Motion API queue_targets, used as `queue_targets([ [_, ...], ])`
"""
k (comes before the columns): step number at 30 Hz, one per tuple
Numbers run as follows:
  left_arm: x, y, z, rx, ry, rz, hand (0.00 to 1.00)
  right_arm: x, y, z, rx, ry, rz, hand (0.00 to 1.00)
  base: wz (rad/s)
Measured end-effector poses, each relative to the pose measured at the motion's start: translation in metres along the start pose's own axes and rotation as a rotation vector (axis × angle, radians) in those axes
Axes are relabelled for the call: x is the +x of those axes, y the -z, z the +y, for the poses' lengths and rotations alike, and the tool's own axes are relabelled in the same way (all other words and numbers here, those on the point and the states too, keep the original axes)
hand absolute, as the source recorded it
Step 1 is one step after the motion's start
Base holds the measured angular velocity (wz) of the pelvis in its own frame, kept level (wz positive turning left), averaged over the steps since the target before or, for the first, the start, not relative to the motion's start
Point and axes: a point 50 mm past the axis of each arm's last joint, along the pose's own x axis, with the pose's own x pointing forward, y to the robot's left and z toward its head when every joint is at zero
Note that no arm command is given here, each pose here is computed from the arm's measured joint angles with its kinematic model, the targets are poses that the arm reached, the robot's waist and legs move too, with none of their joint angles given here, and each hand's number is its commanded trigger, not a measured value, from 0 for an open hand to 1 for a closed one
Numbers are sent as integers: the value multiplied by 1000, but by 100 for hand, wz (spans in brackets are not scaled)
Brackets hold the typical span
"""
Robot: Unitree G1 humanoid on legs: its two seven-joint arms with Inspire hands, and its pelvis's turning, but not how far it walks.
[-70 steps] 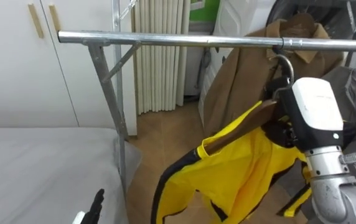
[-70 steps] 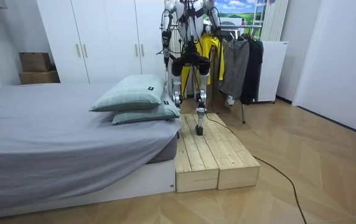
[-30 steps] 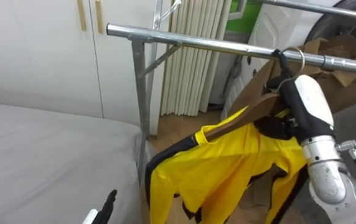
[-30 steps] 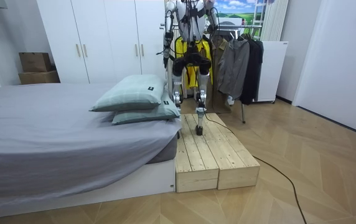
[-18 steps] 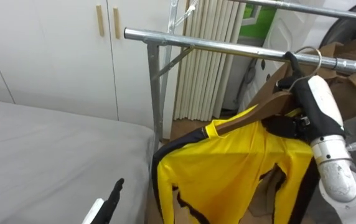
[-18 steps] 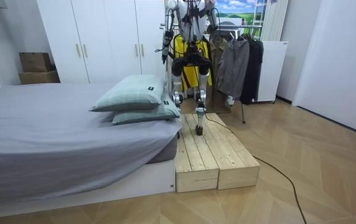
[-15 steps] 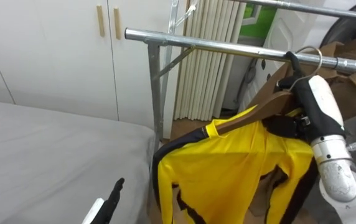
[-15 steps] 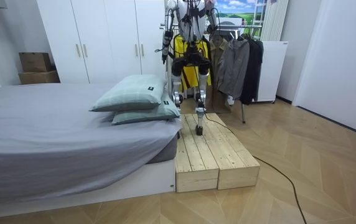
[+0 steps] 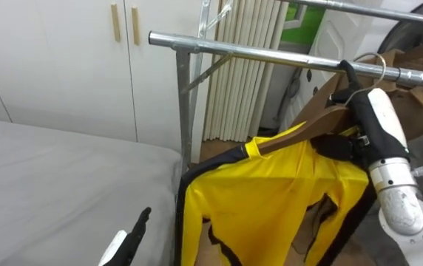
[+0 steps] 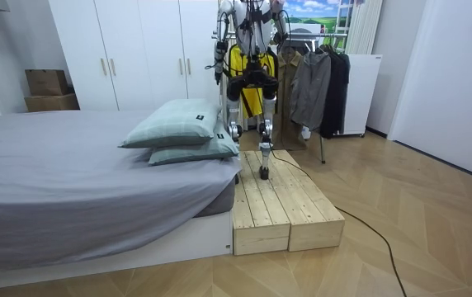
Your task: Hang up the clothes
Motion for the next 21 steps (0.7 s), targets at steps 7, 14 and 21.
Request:
queue_targets([
  [7, 4, -1, 0, 12, 10, -1, 0, 3, 8, -1, 19, -2, 50, 100, 4],
  [14, 3, 5, 1, 18, 13, 27, 0, 3, 13, -4, 66, 26, 89, 100, 0],
  [21, 0, 18, 1, 22, 15, 78, 0, 1, 16, -3, 79, 11, 84, 100, -4],
])
